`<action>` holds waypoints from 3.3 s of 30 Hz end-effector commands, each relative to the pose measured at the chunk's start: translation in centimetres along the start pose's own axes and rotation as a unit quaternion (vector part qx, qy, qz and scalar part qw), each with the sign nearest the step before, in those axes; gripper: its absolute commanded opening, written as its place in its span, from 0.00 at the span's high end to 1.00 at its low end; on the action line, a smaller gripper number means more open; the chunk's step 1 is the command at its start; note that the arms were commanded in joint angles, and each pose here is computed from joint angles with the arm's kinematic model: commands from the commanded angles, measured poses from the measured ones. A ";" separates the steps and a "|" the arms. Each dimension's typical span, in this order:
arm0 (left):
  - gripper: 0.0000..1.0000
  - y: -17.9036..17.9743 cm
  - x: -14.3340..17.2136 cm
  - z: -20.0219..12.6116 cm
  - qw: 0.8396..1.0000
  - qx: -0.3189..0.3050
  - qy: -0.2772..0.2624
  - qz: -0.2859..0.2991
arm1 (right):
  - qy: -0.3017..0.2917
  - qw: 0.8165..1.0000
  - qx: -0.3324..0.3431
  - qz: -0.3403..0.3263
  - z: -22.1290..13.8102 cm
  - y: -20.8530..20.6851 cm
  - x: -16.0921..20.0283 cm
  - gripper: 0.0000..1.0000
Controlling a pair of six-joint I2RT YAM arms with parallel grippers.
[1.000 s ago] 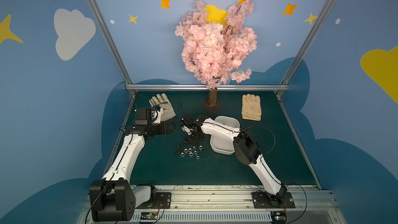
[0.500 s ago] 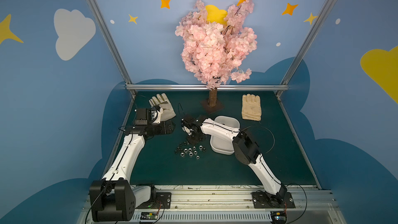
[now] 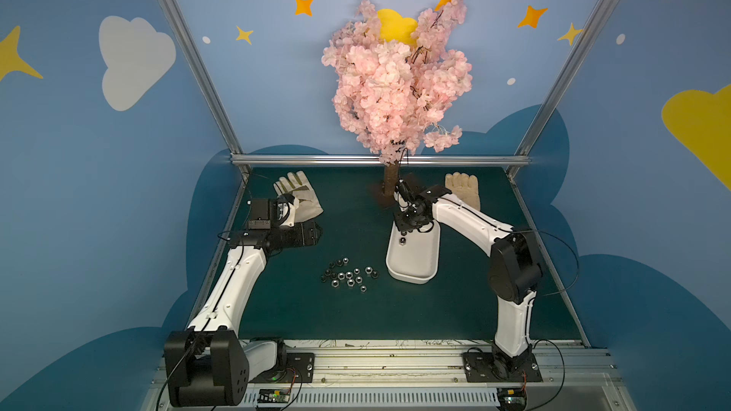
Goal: Put the nuts on the desktop into the storage box
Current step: Place the nut in the storage box, then pick up the nut from the center of the board.
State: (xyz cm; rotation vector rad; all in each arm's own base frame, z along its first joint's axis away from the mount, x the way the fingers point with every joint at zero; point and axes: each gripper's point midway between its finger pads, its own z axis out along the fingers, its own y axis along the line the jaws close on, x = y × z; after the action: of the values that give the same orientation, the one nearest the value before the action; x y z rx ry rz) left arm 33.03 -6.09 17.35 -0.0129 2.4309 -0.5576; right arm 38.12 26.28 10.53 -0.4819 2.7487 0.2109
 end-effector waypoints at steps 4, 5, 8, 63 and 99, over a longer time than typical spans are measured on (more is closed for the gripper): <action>0.00 -0.4 -0.2 -0.3 1.000 0.006 -0.007 0.007 | 0.044 0.998 0.018 0.034 1.8 -2.9 2.9 0.84; 0.00 -0.3 -0.2 -0.3 1.000 0.005 -0.007 0.007 | 0.050 0.998 0.020 0.037 2.1 -3.2 3.2 0.84; 0.00 -0.3 -0.1 -0.3 1.000 0.005 -0.006 0.006 | 0.063 0.997 0.023 0.040 3.0 -3.6 3.7 0.84; 0.00 -0.6 0.0 -0.4 1.000 -0.005 -0.010 0.018 | 0.054 0.969 -0.042 -0.237 2.5 17.0 5.5 0.35; 0.00 -0.4 -0.2 -0.6 1.000 -0.013 -0.016 0.019 | 0.080 0.959 -0.066 -0.264 9.2 21.2 6.3 0.50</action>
State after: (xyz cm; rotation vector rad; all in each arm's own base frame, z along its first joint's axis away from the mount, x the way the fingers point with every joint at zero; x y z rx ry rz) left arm 33.01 -6.18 17.92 0.0037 2.4110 -0.5067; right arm 28.43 45.30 2.39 -1.2579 2.6395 0.1953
